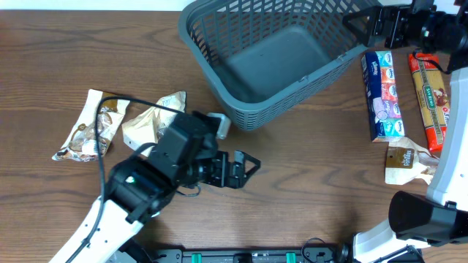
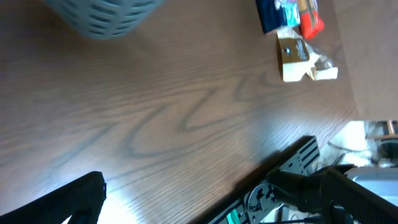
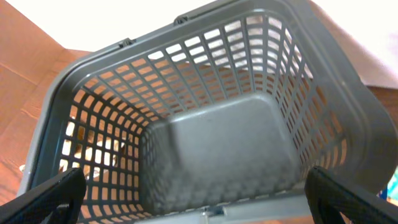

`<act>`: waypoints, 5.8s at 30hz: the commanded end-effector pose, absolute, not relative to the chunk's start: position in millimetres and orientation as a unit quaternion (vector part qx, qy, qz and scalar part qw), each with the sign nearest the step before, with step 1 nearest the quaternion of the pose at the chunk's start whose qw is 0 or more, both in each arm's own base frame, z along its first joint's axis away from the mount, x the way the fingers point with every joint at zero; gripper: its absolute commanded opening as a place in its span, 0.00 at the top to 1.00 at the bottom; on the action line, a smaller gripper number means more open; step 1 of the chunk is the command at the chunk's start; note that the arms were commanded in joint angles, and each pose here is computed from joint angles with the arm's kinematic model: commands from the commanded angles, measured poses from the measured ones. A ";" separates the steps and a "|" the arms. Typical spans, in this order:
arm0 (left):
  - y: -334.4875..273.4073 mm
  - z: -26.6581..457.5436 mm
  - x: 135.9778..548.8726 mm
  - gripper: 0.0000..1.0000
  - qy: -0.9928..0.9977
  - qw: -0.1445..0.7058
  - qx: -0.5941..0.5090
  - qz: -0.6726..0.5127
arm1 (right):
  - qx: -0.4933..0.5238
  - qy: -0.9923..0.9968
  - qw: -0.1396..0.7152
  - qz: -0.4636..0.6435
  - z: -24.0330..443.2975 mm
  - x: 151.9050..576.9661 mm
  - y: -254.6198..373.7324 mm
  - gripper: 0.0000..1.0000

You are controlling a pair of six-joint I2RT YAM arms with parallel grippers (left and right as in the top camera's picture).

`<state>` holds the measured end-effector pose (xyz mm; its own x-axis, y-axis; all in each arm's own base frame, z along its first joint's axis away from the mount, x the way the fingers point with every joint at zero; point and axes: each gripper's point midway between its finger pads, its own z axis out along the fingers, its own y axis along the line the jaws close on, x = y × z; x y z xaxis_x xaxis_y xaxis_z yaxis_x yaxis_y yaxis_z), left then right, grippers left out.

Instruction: Pack container

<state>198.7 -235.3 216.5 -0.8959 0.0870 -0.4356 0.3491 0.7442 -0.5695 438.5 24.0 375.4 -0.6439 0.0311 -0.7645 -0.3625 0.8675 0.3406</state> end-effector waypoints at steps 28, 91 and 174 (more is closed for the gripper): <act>-310.6 218.1 209.7 0.01 0.892 0.223 0.195 -0.340 | -0.146 0.894 0.355 0.229 312.5 475.6 58.1 0.11; -311.1 219.7 289.3 0.94 0.885 0.306 0.087 -0.339 | -0.045 0.932 0.313 0.178 254.0 503.5 -10.6 0.99; -212.2 222.6 371.1 0.94 0.886 0.379 0.014 -0.267 | -0.065 0.959 0.195 0.197 231.2 450.8 28.7 0.99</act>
